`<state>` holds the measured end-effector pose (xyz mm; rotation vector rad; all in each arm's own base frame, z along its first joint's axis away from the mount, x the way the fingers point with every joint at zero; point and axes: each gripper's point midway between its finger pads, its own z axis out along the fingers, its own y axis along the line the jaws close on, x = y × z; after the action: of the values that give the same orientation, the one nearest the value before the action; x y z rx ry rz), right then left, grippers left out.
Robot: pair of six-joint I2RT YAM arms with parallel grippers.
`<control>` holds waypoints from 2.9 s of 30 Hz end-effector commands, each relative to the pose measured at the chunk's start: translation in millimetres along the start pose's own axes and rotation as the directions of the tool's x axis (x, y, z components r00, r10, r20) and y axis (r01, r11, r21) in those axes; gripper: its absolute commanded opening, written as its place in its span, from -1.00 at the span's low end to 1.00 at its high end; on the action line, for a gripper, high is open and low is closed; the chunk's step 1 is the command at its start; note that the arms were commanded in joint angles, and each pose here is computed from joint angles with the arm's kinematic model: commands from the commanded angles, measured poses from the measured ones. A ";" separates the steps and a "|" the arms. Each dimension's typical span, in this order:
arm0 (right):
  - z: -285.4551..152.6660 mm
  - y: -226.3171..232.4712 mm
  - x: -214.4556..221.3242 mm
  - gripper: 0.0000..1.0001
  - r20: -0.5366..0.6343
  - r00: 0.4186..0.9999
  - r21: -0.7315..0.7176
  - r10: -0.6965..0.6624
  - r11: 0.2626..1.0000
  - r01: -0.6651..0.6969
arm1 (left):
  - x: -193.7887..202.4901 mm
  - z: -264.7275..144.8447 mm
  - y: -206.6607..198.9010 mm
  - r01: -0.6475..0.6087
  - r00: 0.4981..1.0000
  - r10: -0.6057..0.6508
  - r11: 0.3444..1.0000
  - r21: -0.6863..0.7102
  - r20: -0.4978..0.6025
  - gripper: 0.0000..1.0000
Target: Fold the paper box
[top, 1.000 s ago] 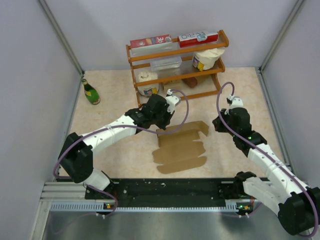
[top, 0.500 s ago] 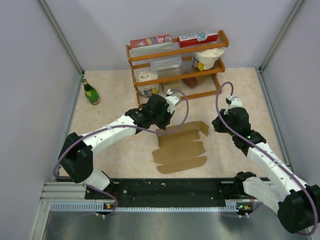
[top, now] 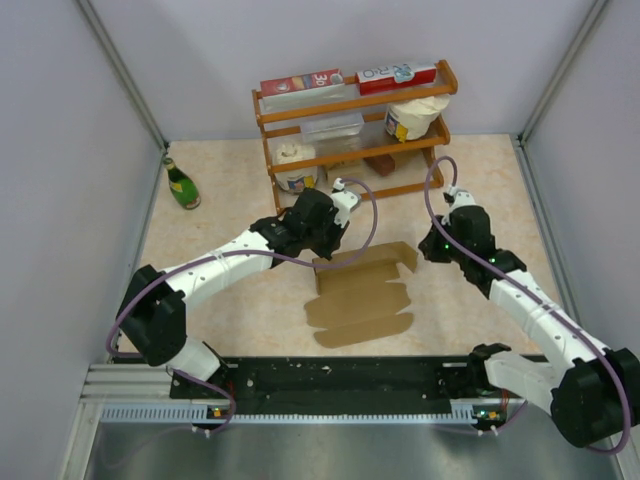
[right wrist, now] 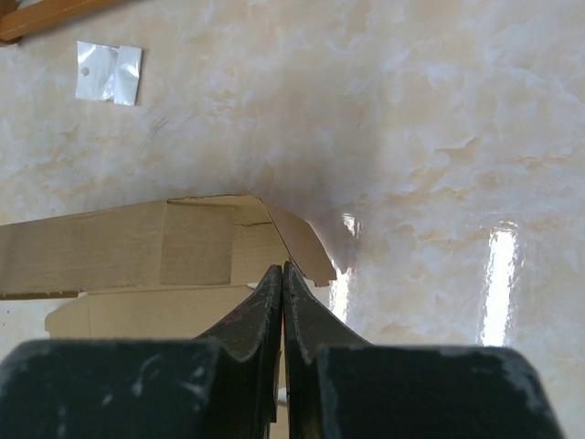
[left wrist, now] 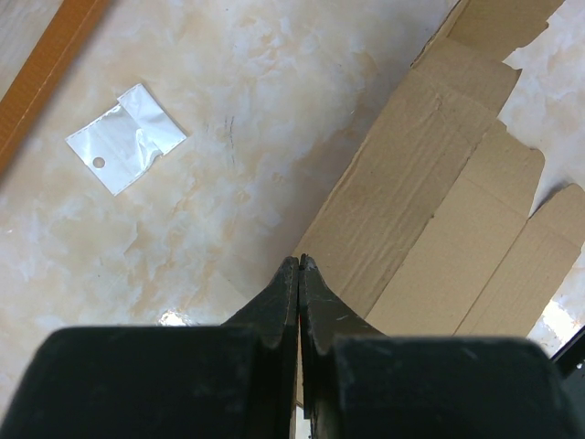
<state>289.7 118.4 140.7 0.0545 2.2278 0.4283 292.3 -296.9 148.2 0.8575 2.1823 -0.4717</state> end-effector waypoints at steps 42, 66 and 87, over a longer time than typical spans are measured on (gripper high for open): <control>58.6 41.9 13.4 -1.00 -0.151 0.986 -0.220 0.063 0.971 -0.096 | 10.9 21.3 -10.8 0.018 0.998 -0.014 0.997 0.075 -0.059 -1.00; 64.6 56.9 21.1 -1.00 -0.193 0.981 -0.282 0.023 0.956 -0.078 | 17.2 26.9 -12.9 0.024 0.996 -0.016 0.996 0.089 -0.091 -1.00; 62.2 68.5 32.2 -1.00 -0.225 0.974 -0.365 0.011 0.926 -0.095 | 16.5 27.2 -15.1 0.022 0.996 -0.013 0.995 0.099 -0.091 -1.00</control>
<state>300.7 193.1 88.3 -0.0742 2.3960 0.8533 285.8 -309.1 114.1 0.9188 2.2753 -0.5398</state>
